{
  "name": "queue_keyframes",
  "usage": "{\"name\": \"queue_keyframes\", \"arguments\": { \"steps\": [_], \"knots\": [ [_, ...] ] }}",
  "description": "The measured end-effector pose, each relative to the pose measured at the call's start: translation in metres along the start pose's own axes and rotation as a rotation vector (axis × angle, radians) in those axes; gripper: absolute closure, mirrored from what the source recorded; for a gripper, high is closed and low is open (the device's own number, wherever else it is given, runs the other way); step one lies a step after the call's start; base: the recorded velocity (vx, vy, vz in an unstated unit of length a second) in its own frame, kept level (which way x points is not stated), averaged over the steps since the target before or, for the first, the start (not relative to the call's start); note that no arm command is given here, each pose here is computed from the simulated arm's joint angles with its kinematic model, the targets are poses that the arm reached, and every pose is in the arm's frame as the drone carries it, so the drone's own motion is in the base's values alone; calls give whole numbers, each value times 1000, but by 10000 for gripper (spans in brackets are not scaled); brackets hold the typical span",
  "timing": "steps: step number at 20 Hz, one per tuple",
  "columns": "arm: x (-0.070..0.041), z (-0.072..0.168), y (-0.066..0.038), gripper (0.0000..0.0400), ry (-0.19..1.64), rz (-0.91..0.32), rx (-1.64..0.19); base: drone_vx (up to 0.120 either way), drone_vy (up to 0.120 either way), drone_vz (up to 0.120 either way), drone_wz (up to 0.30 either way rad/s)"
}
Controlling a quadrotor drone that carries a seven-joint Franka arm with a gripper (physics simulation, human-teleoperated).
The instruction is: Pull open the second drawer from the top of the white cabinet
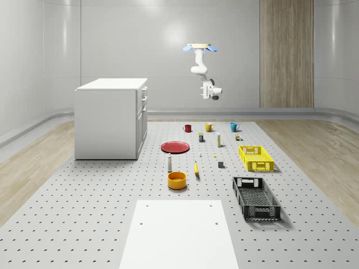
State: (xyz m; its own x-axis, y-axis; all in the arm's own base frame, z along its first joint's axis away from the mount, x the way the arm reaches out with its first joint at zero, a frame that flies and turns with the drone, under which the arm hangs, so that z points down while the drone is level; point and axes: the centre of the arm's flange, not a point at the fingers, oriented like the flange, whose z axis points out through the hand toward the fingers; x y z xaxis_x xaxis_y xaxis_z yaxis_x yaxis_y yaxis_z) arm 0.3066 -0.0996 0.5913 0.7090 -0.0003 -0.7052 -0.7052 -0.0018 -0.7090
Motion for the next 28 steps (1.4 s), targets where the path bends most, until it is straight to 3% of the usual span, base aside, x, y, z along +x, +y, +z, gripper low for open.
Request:
{"name": "queue_keyframes", "arguments": {
  "steps": [28],
  "knots": [
    [0,0,0,100,0,0,1,120,-120,0,0]
  ]
}}
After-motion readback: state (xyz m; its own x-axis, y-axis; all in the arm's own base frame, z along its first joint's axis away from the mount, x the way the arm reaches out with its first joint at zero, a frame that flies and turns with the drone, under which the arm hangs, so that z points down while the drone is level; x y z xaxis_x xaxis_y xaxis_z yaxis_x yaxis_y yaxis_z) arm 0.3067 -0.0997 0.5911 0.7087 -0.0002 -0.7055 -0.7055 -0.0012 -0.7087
